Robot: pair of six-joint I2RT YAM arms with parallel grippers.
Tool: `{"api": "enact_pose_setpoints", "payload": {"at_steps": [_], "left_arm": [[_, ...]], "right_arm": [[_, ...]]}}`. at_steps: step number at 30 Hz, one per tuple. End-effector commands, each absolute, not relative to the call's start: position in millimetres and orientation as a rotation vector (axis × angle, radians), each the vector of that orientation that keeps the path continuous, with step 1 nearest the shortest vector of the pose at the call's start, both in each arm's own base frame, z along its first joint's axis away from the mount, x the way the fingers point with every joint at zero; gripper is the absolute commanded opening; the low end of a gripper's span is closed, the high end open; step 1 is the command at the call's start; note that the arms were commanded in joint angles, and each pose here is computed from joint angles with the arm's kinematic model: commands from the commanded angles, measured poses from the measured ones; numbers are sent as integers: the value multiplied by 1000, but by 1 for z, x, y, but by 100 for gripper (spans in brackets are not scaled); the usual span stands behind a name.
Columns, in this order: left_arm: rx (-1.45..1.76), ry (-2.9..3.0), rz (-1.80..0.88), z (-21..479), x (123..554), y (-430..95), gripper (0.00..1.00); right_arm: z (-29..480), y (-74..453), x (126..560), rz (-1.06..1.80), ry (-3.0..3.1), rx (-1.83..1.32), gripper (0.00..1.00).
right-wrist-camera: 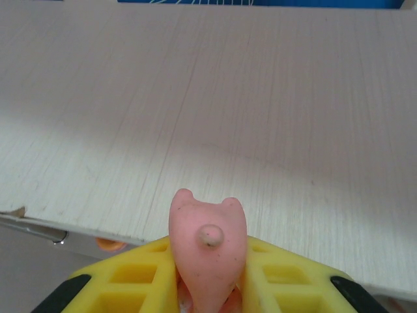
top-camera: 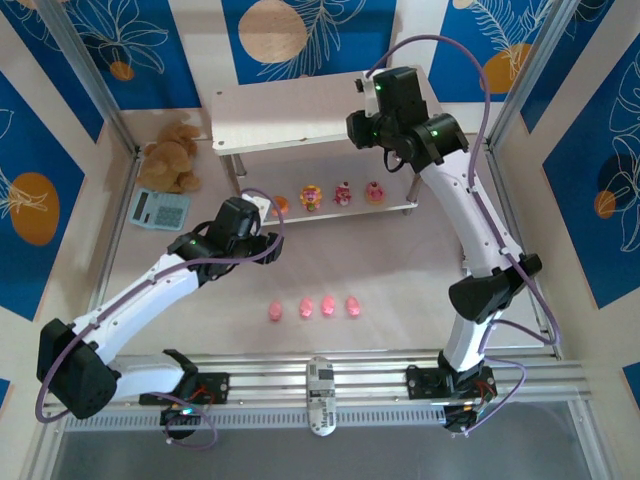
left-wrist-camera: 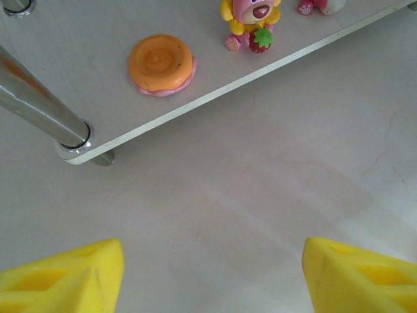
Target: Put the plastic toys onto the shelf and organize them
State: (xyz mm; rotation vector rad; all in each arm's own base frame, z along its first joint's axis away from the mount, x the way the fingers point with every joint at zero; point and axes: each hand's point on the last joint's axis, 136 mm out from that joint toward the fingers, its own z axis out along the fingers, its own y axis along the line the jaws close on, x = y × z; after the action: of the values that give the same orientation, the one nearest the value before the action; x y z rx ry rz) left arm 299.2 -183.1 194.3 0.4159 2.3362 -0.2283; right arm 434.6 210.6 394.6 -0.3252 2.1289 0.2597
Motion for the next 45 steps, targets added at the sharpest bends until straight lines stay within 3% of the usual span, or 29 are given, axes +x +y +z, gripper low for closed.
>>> {"api": "enact_pose_setpoints", "payload": {"at_steps": [1, 10, 16, 27, 30, 37, 45], "left_arm": [[423, 2320, -240, 205, 303, -183, 72], [411, 2332, -236, 201, 302, -178, 72], [399, 2334, -236, 199, 303, -175, 72], [383, 2342, -230, 196, 302, -169, 72], [379, 2343, -227, 196, 302, -167, 72], [367, 2334, -223, 199, 302, -164, 72], [353, 2330, -206, 200, 299, -158, 73]], "right_arm": [[406, 216, 446, 259, 2076, -354, 27], [385, 227, 465, 239, 2129, -390, 27], [374, 229, 474, 236, 2153, -388, 44], [363, 231, 486, 269, 2176, -362, 48], [365, 231, 485, 275, 2174, -361, 56], [401, 231, 465, 408, 2100, -351, 69], [476, 204, 420, 458, 1858, -288, 73]]}}
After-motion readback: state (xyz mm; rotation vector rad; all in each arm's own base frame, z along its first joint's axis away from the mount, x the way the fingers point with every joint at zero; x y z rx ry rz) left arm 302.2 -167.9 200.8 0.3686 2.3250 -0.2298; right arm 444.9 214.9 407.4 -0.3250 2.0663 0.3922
